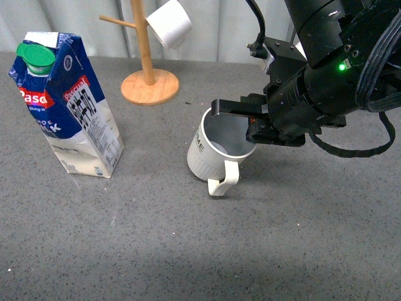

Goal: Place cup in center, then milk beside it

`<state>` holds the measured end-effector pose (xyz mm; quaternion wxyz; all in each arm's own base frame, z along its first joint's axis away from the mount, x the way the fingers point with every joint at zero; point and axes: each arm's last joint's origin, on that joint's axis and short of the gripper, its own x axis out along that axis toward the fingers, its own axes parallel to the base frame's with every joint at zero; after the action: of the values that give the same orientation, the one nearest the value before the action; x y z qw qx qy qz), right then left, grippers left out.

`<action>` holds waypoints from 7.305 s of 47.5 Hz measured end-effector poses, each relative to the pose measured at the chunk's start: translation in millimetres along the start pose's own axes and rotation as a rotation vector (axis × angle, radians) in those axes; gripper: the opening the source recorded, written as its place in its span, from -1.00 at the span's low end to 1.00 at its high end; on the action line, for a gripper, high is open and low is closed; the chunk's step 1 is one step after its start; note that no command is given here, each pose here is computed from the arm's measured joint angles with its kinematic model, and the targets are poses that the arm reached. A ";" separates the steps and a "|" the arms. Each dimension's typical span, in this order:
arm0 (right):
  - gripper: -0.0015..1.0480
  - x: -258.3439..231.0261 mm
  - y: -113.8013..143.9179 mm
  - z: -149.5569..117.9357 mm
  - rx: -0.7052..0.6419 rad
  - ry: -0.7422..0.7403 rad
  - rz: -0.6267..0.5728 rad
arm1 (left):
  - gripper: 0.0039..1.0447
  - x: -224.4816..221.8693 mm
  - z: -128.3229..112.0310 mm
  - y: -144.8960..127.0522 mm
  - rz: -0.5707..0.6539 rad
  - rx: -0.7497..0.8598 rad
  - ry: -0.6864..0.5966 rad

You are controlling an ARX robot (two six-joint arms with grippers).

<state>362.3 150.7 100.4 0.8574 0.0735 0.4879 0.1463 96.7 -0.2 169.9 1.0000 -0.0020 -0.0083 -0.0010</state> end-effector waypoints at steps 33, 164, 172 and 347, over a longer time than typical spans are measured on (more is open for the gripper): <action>0.46 -20.1 3.0 19.5 -0.008 -0.132 0.031 | 0.88 0.0 0.0 0.0 0.000 0.000 0.000; -0.98 -228.6 -77.6 -196.2 -0.157 -1.027 -0.304 | 0.88 0.0 0.0 0.0 0.000 0.000 0.000; -0.73 -228.6 -77.5 -196.5 -0.157 -1.027 -0.304 | 0.88 0.0 0.0 0.0 0.000 0.000 0.000; 0.82 -228.7 -77.6 -196.5 -0.156 -1.027 -0.304 | -0.92 182.4 -47.2 -75.8 -0.100 -0.145 0.349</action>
<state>97.6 0.2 165.2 1.0000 0.0001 -0.0012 0.0015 279.8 -76.5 126.0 0.9822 -0.0734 0.1653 -0.0517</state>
